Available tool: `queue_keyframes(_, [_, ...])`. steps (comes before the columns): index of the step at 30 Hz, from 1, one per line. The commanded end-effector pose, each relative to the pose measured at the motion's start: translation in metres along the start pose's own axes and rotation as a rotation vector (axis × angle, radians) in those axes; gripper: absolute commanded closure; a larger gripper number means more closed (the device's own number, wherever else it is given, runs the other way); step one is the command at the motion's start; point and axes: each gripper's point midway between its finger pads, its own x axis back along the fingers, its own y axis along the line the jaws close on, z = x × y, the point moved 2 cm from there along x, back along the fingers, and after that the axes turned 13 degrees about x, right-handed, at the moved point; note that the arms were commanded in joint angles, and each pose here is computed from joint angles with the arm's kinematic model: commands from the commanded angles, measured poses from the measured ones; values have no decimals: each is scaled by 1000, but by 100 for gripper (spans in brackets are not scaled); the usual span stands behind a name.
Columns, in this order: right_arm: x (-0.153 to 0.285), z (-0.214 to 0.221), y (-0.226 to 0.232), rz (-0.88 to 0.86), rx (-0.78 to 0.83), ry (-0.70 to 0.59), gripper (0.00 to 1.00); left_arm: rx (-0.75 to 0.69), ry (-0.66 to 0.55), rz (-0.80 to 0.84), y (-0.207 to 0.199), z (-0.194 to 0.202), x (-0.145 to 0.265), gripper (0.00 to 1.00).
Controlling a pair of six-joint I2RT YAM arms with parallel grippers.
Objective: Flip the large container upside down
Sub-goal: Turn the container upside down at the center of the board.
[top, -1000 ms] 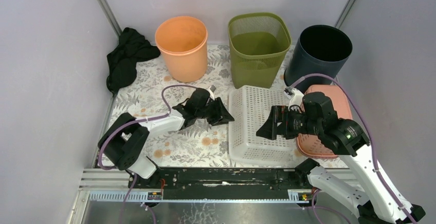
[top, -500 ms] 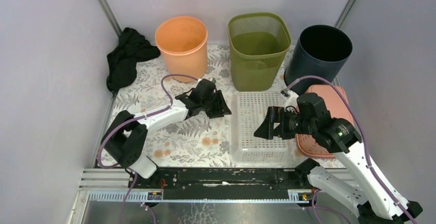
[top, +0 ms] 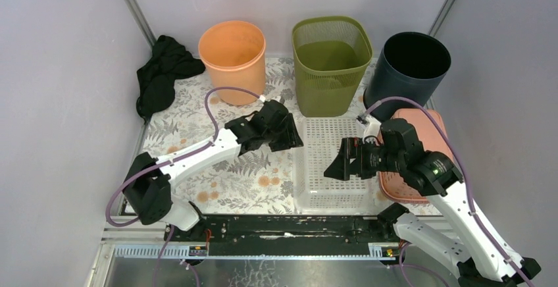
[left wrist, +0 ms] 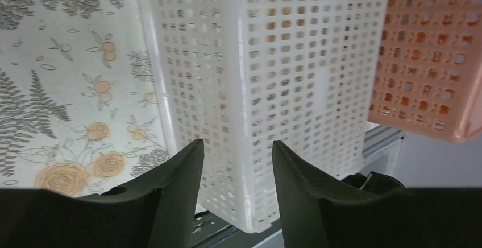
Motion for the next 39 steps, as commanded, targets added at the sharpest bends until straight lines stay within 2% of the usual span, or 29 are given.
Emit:
queue_keyframes(1, [10,2,11,-68,82,-25,1,22,-44,-11,-16,-2,8,43])
queue_keyframes(5, [18,2,15,-89,122,-58,1,20,-57,-29,-25,-1,4,36])
queue_keyframes(13, [23,7,23,-148,181,-66,1,24,-101,-76,-40,-10,-7,36])
queue_keyframes(23, [19,15,22,-183,219,-50,1,4,-89,-134,-49,-2,-38,36])
queue_keyframes(39, [18,18,24,-210,228,-55,1,-20,-108,-171,-55,-9,-48,36])
